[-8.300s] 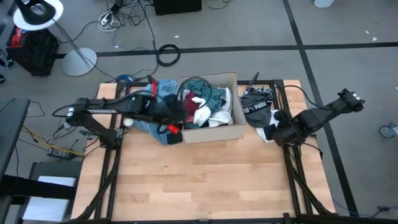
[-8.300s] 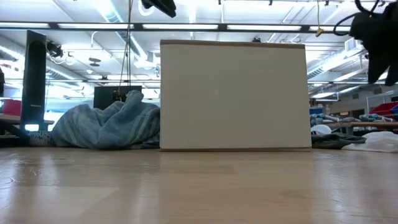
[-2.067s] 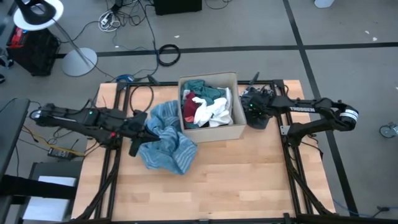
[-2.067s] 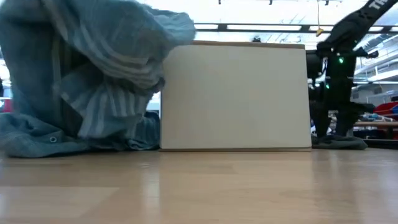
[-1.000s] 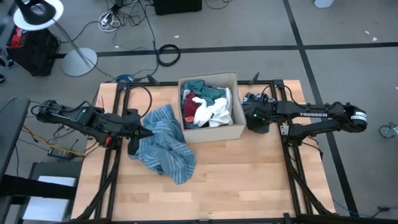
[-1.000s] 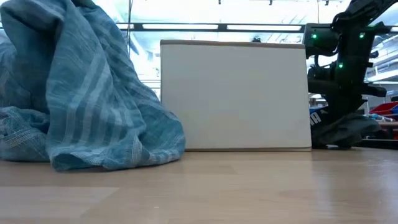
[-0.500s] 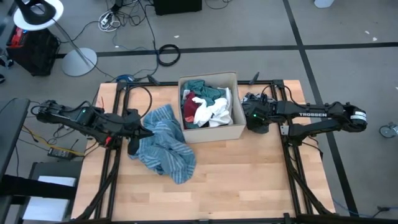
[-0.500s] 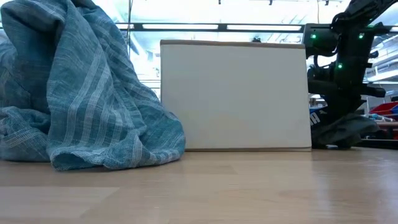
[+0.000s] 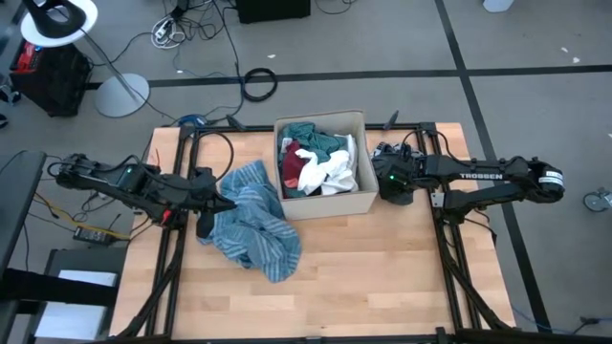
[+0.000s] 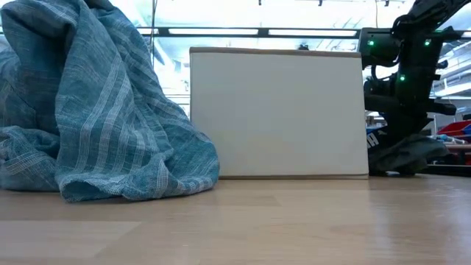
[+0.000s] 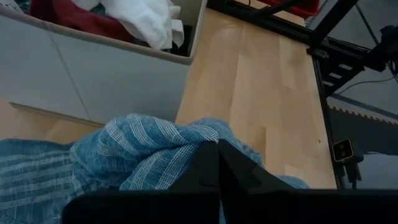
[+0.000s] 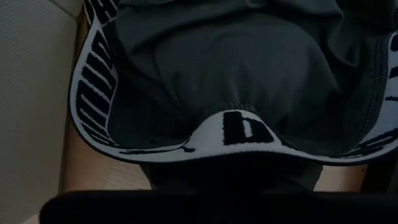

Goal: Sort clothes
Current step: Put the blue towel into the bin

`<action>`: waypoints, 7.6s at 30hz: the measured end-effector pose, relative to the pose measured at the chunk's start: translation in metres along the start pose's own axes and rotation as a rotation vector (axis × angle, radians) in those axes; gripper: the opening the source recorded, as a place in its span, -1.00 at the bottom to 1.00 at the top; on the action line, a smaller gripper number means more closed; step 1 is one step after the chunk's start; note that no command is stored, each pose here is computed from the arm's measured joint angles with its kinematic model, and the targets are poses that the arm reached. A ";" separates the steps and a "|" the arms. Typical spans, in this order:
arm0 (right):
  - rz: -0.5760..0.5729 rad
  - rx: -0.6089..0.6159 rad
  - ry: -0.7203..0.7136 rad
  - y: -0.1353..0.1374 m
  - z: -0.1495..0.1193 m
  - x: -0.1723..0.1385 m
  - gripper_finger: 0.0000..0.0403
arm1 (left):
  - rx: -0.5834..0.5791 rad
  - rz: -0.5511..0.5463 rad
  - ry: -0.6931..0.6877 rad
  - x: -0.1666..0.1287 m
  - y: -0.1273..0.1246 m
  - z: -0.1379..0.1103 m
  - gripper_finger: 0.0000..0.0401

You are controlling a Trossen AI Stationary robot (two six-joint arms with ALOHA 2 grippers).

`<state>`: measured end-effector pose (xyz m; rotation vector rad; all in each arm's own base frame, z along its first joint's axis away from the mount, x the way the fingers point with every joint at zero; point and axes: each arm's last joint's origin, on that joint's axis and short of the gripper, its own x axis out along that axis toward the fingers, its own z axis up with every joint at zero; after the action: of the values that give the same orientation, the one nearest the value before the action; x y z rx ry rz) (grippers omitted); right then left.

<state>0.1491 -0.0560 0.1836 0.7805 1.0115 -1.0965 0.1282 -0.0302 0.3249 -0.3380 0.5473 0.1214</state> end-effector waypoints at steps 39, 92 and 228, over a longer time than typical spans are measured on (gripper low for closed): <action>0.169 -0.028 -0.356 -0.005 -0.006 -0.047 0.08 | 0.005 0.021 -0.013 0.000 0.001 0.000 -1.00; 0.583 -0.125 -0.603 0.022 -0.093 -0.090 -0.04 | 0.485 0.333 -1.189 0.009 0.003 0.349 -1.00; 0.584 -0.144 -0.634 0.024 -0.092 -0.091 -0.07 | -0.056 0.118 -0.043 0.233 0.110 0.111 -1.00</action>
<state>0.1365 0.0645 0.2361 0.5056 0.2845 -0.6758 0.3577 0.1168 0.2596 -0.3565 0.5215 0.2582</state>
